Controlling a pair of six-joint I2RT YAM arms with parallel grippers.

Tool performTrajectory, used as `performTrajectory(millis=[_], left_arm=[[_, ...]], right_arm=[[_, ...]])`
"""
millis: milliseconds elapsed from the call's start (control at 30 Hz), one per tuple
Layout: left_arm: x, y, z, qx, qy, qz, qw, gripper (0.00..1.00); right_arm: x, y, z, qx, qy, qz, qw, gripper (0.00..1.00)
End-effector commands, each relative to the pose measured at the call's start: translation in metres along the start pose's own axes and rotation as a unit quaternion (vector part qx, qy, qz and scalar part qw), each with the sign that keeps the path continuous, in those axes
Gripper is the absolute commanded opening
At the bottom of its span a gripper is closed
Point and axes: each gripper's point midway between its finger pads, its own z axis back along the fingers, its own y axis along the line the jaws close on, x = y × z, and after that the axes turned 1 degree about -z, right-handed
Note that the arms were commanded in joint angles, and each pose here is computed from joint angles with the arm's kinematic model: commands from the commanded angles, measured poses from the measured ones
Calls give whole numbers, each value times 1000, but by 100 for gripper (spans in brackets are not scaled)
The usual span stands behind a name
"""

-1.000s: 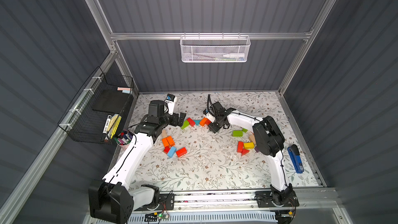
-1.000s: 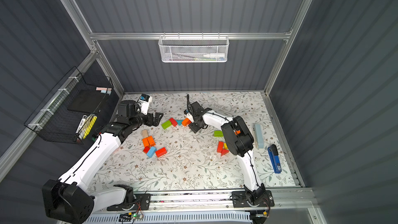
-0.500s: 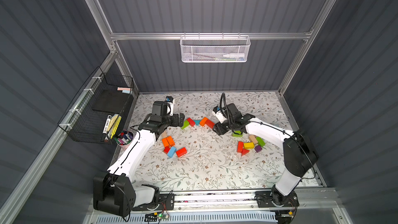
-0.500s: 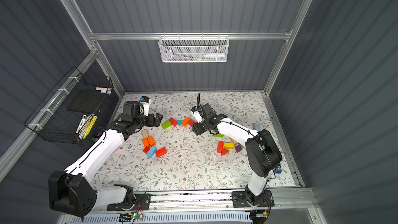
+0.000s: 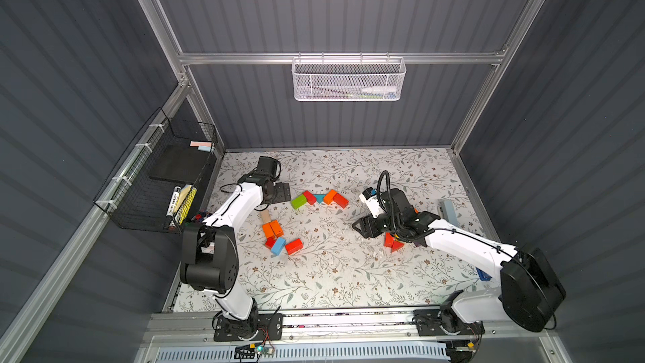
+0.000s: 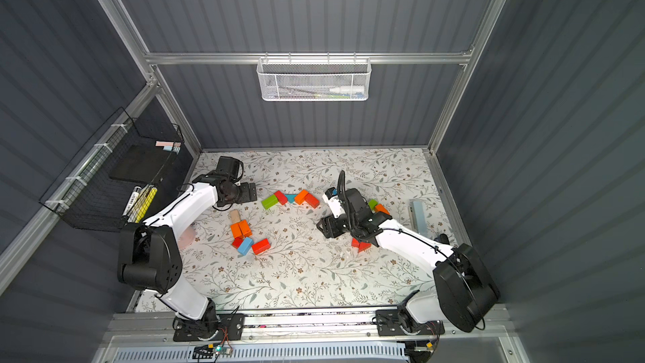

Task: Assemble a heart with building blocks
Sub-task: Pick up the building block from the center of the board.

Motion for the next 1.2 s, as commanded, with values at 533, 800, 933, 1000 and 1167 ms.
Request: performTrajectory(millis=[533,800,933,1000,1167], left_arm=[[-47,47,-56,81,94,122,985,62],[-58,49,-70,76,106,128,983,50],[-62,47,-75,72,108,132,983,43],[-63,47,-75,72,109,133,982,37],[-63,49,-73,75,106,137,982,27]], right_arm=[[-2,20,5,56,-13,-12,998,73],[1,20,8,52,-17,-9,998,80],[-1,19,6,52,-11,-11,999,80],[-3,19,5,52,-8,-13,999,80],[-3,19,5,52,-8,-13,999,80]])
